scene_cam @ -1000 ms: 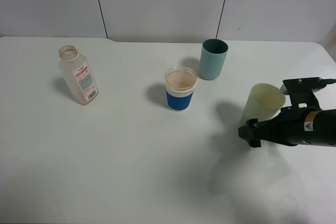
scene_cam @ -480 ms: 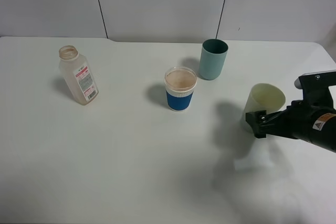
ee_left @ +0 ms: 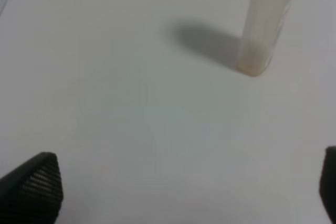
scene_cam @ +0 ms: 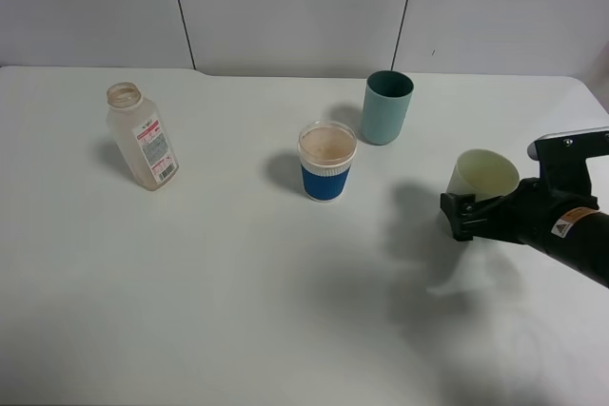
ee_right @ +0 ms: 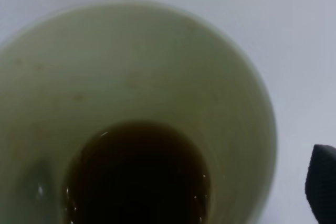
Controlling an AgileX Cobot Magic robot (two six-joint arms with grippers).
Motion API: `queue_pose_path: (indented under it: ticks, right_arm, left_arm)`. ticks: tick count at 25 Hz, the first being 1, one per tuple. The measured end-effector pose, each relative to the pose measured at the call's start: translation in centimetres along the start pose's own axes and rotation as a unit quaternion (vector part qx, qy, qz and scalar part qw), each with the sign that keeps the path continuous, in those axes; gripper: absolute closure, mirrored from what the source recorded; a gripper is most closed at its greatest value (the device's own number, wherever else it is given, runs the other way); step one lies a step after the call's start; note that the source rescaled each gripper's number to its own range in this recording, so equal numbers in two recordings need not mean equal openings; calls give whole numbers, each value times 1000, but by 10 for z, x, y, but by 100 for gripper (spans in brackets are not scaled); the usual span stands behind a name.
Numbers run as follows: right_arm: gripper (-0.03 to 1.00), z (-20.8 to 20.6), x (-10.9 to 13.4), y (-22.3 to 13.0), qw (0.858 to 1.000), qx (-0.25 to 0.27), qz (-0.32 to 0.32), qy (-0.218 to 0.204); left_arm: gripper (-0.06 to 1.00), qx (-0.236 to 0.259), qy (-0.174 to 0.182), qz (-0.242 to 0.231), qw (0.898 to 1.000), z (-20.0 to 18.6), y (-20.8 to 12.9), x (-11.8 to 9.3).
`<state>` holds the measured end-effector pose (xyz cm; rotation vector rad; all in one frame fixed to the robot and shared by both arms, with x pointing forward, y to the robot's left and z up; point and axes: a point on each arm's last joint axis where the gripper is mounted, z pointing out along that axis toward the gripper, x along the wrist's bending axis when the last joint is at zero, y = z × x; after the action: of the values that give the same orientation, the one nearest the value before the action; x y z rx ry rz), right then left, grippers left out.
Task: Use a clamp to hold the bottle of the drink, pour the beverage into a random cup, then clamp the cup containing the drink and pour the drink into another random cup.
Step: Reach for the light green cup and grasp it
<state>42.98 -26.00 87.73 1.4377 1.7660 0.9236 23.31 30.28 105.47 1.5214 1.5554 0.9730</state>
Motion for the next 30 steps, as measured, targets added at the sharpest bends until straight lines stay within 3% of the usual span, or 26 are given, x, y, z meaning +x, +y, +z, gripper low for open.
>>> queue_pose_path:
  ticks: [23, 30]
  right_arm:
    - [2, 10, 14, -5, 996, -47, -63, 41]
    - [2, -1, 12, -12, 996, -43, -67, 30]
  left_arm:
    - [-5, 0, 0, 0, 1000, 0, 0, 0]
    - [-5, 0, 0, 0, 1000, 0, 0, 0]
